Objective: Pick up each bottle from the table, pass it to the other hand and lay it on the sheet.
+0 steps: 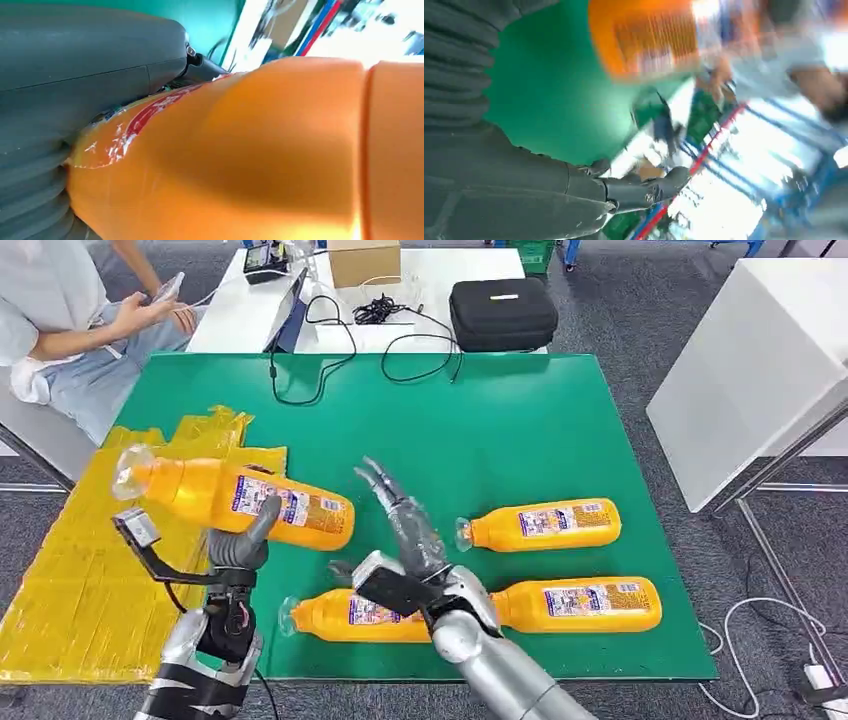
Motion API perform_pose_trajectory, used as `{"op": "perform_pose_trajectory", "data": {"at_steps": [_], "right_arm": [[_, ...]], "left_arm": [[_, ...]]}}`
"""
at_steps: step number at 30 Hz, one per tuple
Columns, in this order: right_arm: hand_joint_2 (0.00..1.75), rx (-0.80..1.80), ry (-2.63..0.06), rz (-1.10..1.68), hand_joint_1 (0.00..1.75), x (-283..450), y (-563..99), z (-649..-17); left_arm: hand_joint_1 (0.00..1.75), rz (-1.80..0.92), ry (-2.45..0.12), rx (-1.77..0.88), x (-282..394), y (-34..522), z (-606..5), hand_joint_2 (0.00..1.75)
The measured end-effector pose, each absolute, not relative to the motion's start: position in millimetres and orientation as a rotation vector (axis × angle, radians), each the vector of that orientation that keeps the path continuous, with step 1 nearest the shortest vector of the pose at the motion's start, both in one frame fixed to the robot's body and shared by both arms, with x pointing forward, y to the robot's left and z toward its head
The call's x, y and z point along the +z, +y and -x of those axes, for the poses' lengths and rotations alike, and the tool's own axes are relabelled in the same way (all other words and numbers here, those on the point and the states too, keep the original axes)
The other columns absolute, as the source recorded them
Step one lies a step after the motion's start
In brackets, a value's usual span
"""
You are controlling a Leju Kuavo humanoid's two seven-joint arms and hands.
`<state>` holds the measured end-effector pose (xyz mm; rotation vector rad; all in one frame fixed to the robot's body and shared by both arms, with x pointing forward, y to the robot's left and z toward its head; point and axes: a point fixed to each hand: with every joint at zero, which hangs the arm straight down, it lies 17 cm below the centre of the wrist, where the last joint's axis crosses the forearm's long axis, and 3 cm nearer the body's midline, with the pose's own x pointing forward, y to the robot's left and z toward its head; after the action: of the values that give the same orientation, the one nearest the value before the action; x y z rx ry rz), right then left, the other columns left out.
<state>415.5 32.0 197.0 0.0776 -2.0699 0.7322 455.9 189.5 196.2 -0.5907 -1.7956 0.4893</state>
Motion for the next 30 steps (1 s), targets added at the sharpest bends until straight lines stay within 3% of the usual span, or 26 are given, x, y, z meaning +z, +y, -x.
{"op": "perform_pose_trajectory", "data": {"at_steps": [8, 9, 11, 14, 17, 20, 23, 30], "right_arm": [[0.00, 0.566, -2.207, -0.086, 0.00, 250.9, -9.8, -403.9], [1.75, 0.538, -2.220, -0.091, 0.00, 256.2, -15.8, -401.7], [1.75, 0.478, -2.238, -0.104, 0.00, 266.2, -30.3, -397.0], [1.75, 0.416, -2.261, -0.096, 0.00, 276.7, -54.5, -389.6], [1.75, 0.380, -2.284, -0.099, 0.00, 283.1, -73.5, -379.0], [1.75, 0.352, -2.307, -0.122, 0.00, 292.9, -89.7, -370.5], [1.75, 0.346, -2.314, -0.174, 0.00, 301.0, -96.1, -366.0], [1.75, 0.335, -2.335, -0.171, 0.00, 310.2, -107.7, -362.6]], "left_arm": [[1.75, 0.454, -1.879, 0.486, 205.9, 211.8, -453.8, 1.75], [1.75, 0.426, -1.895, 0.481, 207.6, 214.9, -452.9, 1.75], [1.75, 0.285, -1.955, 0.443, 211.2, 226.3, -450.0, 1.75], [1.75, -0.133, -2.119, 0.248, 230.6, 242.4, -440.3, 1.75], [1.75, -0.629, -2.190, -0.151, 245.9, 231.8, -434.0, 1.75], [1.75, -0.992, -2.098, -0.597, 238.6, 209.6, -444.0, 1.75], [1.75, -1.171, -1.933, -0.863, 216.9, 207.6, -467.6, 1.75], [1.75, -1.242, -1.805, -1.036, 196.4, 215.6, -495.0, 1.75]]}}
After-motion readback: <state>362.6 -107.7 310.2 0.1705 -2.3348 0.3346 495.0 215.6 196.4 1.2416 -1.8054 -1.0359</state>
